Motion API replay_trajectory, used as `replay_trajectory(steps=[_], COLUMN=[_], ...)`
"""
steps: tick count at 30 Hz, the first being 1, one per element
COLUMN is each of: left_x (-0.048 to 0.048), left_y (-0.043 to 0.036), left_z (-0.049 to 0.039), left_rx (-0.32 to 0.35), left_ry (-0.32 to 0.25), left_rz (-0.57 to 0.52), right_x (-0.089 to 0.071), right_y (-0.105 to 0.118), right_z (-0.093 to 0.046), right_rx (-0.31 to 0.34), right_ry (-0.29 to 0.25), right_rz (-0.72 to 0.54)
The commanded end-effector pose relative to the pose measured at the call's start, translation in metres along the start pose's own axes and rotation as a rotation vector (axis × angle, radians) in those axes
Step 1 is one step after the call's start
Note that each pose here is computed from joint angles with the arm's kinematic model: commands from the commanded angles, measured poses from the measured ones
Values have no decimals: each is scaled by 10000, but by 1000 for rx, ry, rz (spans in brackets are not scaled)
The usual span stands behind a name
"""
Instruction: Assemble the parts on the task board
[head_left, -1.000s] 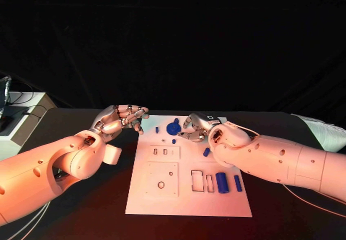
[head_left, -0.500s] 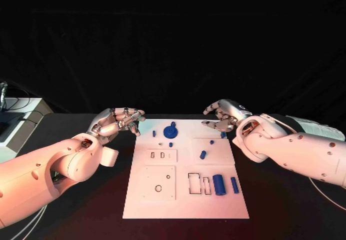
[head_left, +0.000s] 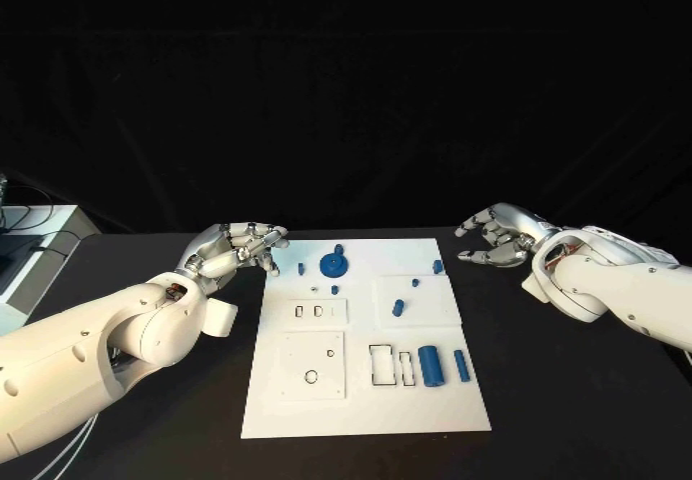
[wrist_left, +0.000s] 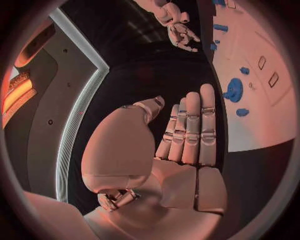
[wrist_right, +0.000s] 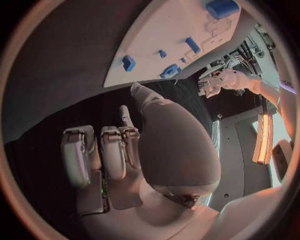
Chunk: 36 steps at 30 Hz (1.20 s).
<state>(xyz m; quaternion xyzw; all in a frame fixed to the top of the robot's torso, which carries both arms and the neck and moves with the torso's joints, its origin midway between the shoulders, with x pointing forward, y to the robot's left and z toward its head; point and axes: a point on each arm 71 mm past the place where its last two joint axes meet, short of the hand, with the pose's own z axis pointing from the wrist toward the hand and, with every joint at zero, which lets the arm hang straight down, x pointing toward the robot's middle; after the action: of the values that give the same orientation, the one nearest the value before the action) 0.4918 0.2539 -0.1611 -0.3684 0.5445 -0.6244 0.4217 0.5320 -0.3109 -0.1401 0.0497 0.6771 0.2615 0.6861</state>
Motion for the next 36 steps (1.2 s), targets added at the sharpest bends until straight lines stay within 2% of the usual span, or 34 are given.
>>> replay_trajectory(steps=[1, 6, 16, 28, 36], left_x=[13, 1, 12, 26, 26], left_y=[6, 31, 51, 51, 49], left_z=[2, 1, 1, -1, -4], left_rx=[18, 17, 14, 12, 10], left_ry=[15, 12, 14, 19, 18], left_rz=[-7, -8, -10, -10, -9], right_x=[120, 219, 352, 378, 406], right_y=[15, 11, 41, 39, 60], right_z=[-19, -1, 75, 135, 162], right_rx=[-55, -48, -33, -14, -14], right_ry=[78, 91, 85, 68, 83], right_rz=[-22, -45, -58, -70, -72])
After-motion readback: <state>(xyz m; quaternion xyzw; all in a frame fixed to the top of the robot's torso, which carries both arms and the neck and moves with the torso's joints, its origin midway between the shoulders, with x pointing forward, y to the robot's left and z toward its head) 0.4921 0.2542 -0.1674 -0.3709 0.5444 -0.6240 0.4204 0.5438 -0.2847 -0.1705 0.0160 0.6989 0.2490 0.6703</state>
